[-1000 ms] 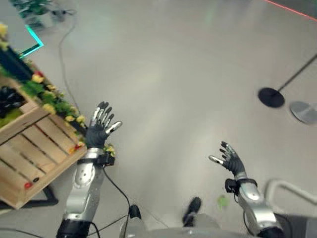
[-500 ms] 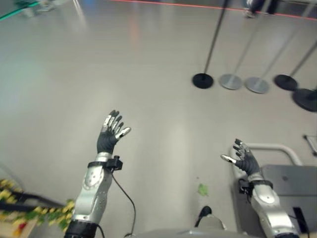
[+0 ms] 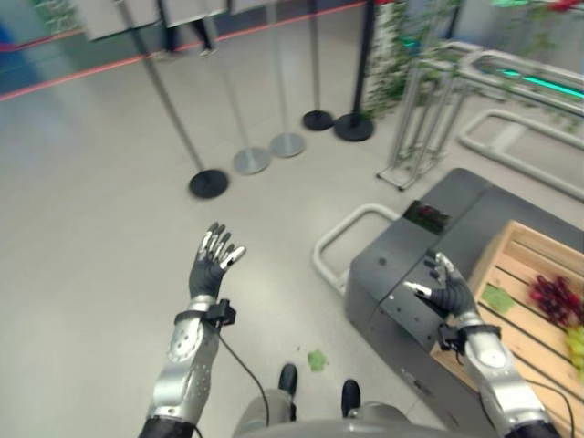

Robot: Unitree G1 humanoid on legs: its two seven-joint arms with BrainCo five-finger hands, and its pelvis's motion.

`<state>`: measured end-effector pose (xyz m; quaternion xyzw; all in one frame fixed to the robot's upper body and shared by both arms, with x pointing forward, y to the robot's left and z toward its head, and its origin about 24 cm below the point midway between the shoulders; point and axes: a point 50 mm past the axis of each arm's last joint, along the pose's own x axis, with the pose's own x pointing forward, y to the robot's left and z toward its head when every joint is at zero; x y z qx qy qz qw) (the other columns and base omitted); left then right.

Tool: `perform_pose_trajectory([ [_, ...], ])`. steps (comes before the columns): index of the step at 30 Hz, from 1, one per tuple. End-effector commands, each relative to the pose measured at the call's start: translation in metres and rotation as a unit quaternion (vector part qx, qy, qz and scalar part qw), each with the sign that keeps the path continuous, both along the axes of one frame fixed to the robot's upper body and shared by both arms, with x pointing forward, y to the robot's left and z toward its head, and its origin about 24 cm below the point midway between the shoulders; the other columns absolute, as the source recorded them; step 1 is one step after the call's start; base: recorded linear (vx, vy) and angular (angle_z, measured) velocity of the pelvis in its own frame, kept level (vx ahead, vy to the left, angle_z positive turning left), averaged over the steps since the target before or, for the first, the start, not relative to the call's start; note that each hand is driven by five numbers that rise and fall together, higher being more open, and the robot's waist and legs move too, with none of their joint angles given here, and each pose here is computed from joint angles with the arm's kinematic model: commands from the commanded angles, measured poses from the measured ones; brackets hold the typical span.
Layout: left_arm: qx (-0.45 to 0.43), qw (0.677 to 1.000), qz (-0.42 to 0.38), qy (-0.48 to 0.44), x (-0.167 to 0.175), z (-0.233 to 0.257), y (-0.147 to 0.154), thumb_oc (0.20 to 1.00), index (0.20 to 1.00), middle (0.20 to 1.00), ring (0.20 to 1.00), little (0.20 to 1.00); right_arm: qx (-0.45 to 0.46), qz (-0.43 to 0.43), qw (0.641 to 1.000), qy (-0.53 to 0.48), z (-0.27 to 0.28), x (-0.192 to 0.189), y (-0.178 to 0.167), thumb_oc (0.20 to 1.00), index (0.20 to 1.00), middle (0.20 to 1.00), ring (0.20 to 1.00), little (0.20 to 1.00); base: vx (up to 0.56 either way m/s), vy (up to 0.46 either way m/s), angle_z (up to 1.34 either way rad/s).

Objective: Pick up the fruits from the basket on one side to the basket on the other side

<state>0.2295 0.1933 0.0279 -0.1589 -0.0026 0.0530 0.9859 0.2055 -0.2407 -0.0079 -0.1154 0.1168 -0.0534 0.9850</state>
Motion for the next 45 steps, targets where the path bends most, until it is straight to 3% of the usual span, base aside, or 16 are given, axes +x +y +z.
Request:
perform_pose_trajectory([
  [1, 0.013, 0.996, 0.006, -0.084, 0.009, 0.034, 0.005, 1.0, 1.0, 1.0, 1.0, 1.0, 0.009, 0.024, 0.994, -0.11, 0.042, 0.032, 0.008, 1.0, 1.0, 1.0, 1.0, 1.0, 0.22, 0.06, -0.03],
  [16, 0.079, 0.994, 0.022, -0.071, 0.016, 0.041, 0.023, 1.0, 1.0, 1.0, 1.0, 1.0, 0.055, 0.029, 0.992, -0.112, 0.039, 0.034, 0.03, 1.0, 1.0, 1.0, 1.0, 1.0, 0.08, 0.111, -0.76],
  [28, 0.068, 0.996, 0.05, -0.042, 0.011, 0.028, 0.028, 1.0, 1.0, 1.0, 1.0, 1.0, 0.053, 0.014, 0.992, -0.116, 0.04, 0.036, 0.032, 1.0, 1.0, 1.0, 1.0, 1.0, 0.08, -0.06, -0.65],
  [45, 0.001, 0.999, 0.037, -0.022, 0.008, 0.015, 0.018, 1.0, 1.0, 1.0, 1.0, 1.0, 0.032, 0.043, 0.993, -0.108, 0.046, 0.035, 0.022, 1.0, 1.0, 1.0, 1.0, 1.0, 0.13, -0.191, -0.07],
])
